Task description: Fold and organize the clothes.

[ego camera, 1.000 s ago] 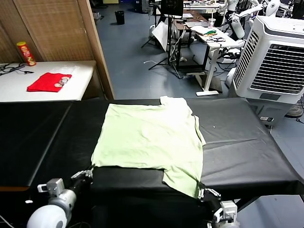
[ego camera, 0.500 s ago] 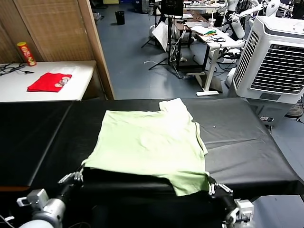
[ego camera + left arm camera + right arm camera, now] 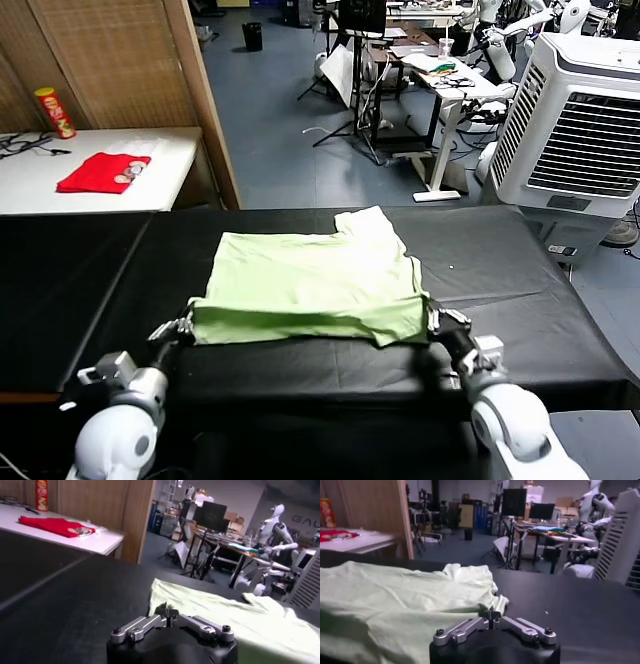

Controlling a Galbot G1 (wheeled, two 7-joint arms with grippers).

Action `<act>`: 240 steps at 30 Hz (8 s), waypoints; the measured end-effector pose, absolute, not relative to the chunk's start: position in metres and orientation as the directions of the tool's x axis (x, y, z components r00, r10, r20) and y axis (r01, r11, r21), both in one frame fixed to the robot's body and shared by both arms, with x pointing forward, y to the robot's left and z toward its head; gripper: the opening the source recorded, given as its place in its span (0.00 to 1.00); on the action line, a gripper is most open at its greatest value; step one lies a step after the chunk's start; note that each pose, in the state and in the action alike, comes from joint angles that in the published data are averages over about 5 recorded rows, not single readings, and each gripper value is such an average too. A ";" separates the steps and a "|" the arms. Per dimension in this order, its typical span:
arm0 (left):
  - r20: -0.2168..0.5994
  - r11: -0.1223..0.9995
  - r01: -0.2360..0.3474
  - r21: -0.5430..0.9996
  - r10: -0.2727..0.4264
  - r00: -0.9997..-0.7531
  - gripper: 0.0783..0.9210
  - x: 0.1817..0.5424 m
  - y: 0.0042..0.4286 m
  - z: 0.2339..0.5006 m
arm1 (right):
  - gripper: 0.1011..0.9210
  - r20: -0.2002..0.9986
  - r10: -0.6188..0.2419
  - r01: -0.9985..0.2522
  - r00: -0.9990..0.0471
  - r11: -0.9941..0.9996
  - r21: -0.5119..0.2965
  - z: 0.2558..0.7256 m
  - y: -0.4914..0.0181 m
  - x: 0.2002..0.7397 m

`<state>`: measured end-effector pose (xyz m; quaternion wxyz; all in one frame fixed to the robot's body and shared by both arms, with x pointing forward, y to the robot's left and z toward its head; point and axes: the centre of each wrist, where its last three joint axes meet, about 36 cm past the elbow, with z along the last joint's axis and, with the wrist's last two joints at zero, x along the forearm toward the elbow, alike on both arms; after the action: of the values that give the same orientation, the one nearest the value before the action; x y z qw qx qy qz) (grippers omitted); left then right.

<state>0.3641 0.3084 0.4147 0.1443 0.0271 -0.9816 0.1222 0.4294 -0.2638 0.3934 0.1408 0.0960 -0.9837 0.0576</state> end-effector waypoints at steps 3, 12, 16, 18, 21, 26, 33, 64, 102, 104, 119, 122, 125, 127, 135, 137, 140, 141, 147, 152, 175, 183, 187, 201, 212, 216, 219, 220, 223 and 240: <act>0.304 0.970 -0.098 -0.223 -0.026 -0.952 0.06 0.371 0.313 0.410 | 0.06 0.298 -0.191 -0.222 -0.935 0.972 -0.071 0.391 -0.261 0.432; 0.321 0.977 -0.099 -0.188 -0.034 -0.946 0.40 0.368 0.318 0.406 | 0.61 0.312 -0.221 -0.256 -0.924 0.964 -0.076 0.408 -0.265 0.406; 0.328 0.977 -0.100 -0.189 -0.033 -0.944 0.66 0.361 0.317 0.407 | 0.81 0.306 -0.229 -0.269 -0.924 0.958 -0.095 0.415 -0.263 0.383; 0.337 0.977 -0.100 -0.190 -0.031 -0.941 0.77 0.357 0.317 0.406 | 0.84 0.310 -0.229 -0.271 -0.923 0.958 -0.099 0.413 -0.262 0.373; 0.359 0.977 -0.100 -0.189 -0.026 -0.933 0.84 0.352 0.317 0.404 | 0.85 0.326 -0.222 -0.266 -0.919 0.959 -0.096 0.405 -0.263 0.360; 0.400 0.975 -0.099 -0.197 -0.013 -0.916 0.85 0.346 0.319 0.396 | 0.79 0.362 -0.212 -0.259 -0.908 0.962 -0.087 0.393 -0.262 0.345; 0.425 0.972 -0.102 -0.213 -0.002 -0.905 0.76 0.346 0.326 0.385 | 0.44 0.382 -0.206 -0.257 -0.901 0.963 -0.086 0.386 -0.258 0.341; 0.490 0.995 -0.066 0.079 -0.097 -0.866 0.07 0.257 0.315 0.422 | 0.33 0.493 -0.184 -0.263 -0.851 0.960 -0.095 0.431 -0.256 0.263; 0.418 0.994 -0.029 -0.102 0.017 -0.908 0.85 0.485 0.316 0.461 | 0.85 0.326 -0.175 -0.202 -0.929 0.978 -0.050 0.450 -0.227 0.584; 0.435 0.993 -0.027 -0.111 0.024 -0.900 0.85 0.501 0.313 0.460 | 0.85 0.353 -0.171 -0.201 -0.920 0.978 -0.051 0.449 -0.220 0.602; 0.489 0.994 -0.036 -0.100 0.017 -0.872 0.85 0.557 0.320 0.444 | 0.85 0.483 -0.196 -0.220 -0.853 0.976 0.008 0.422 -0.197 0.670; 0.497 0.994 -0.039 -0.101 0.017 -0.868 0.85 0.565 0.322 0.438 | 0.85 0.504 -0.193 -0.214 -0.842 0.977 0.017 0.415 -0.196 0.672; 0.508 0.994 -0.043 -0.105 0.016 -0.861 0.85 0.572 0.324 0.432 | 0.85 0.513 -0.192 -0.212 -0.836 0.977 0.021 0.411 -0.194 0.673; 0.515 0.993 -0.048 -0.105 0.013 -0.857 0.85 0.575 0.327 0.428 | 0.81 0.517 -0.192 -0.210 -0.834 0.977 0.024 0.409 -0.193 0.674; 0.531 0.994 -0.060 -0.091 -0.003 -0.847 0.51 0.584 0.334 0.419 | 0.48 0.528 -0.191 -0.200 -0.828 0.979 0.040 0.405 -0.190 0.676; 0.532 0.994 -0.063 -0.087 -0.007 -0.847 0.37 0.585 0.336 0.417 | 0.42 0.527 -0.192 -0.200 -0.828 0.979 0.043 0.404 -0.189 0.676; 0.534 0.994 -0.066 -0.088 -0.009 -0.846 0.18 0.586 0.337 0.415 | 0.28 0.516 -0.195 -0.202 -0.834 0.978 0.044 0.403 -0.188 0.675; 0.534 0.994 -0.066 -0.089 -0.008 -0.846 0.13 0.586 0.338 0.414 | 0.22 0.508 -0.197 -0.203 -0.838 0.978 0.044 0.402 -0.188 0.674; 0.520 0.993 -0.059 -0.100 0.002 -0.854 0.06 0.579 0.339 0.416 | 0.03 0.430 -0.211 -0.210 -0.878 0.976 0.050 0.402 -0.195 0.667; 0.489 0.994 -0.051 -0.093 0.001 -0.873 0.06 0.568 0.339 0.426 | 0.02 0.344 -0.232 -0.225 -0.910 0.972 0.060 0.410 -0.205 0.653; 0.356 1.000 -0.018 -0.011 -0.013 -0.934 0.06 0.442 0.347 0.473 | 0.02 0.365 -0.236 -0.246 -0.901 0.969 0.018 0.444 -0.266 0.510; 0.361 0.999 -0.017 0.040 -0.030 -0.932 0.06 0.396 0.342 0.471 | 0.02 0.421 -0.240 -0.270 -0.875 0.963 -0.012 0.450 -0.263 0.468; 0.373 0.998 -0.018 0.066 -0.041 -0.927 0.06 0.377 0.340 0.466 | 0.02 0.447 -0.257 -0.294 -0.857 0.956 -0.014 0.451 -0.258 0.451; 0.415 0.995 -0.014 0.102 -0.055 -0.908 0.06 0.336 0.330 0.454 | 0.02 0.500 -0.259 -0.319 -0.826 0.947 -0.036 0.457 -0.255 0.406; 0.437 0.992 -0.015 0.125 -0.068 -0.897 0.06 0.319 0.326 0.445 | 0.03 0.536 -0.258 -0.328 -0.804 0.944 -0.037 0.458 -0.249 0.386; 0.450 0.992 -0.009 0.122 -0.063 -0.891 0.06 0.314 0.323 0.446 | 0.17 0.546 -0.252 -0.325 -0.799 0.945 -0.040 0.460 -0.250 0.382; 0.457 0.993 -0.003 0.119 -0.057 -0.888 0.14 0.311 0.320 0.449 | 0.37 0.542 -0.256 -0.327 -0.801 0.944 -0.038 0.463 -0.251 0.380; 0.458 0.993 -0.001 0.118 -0.055 -0.887 0.19 0.310 0.319 0.450 | 0.45 0.537 -0.259 -0.328 -0.803 0.944 -0.036 0.465 -0.252 0.380; 0.455 0.994 0.004 0.113 -0.048 -0.889 0.39 0.309 0.316 0.454 | 0.65 0.504 -0.274 -0.330 -0.819 0.944 -0.021 0.472 -0.254 0.382; 0.443 0.996 -0.086 -0.029 -0.064 -0.894 0.85 0.380 0.335 0.433 | 0.85 0.400 -0.238 -0.278 -0.885 0.960 -0.042 0.454 -0.226 0.459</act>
<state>0.3801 0.3354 0.4331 0.2268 0.0385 -0.9729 0.0240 0.4585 -0.2259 0.4535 0.1997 0.1330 -0.9695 0.0490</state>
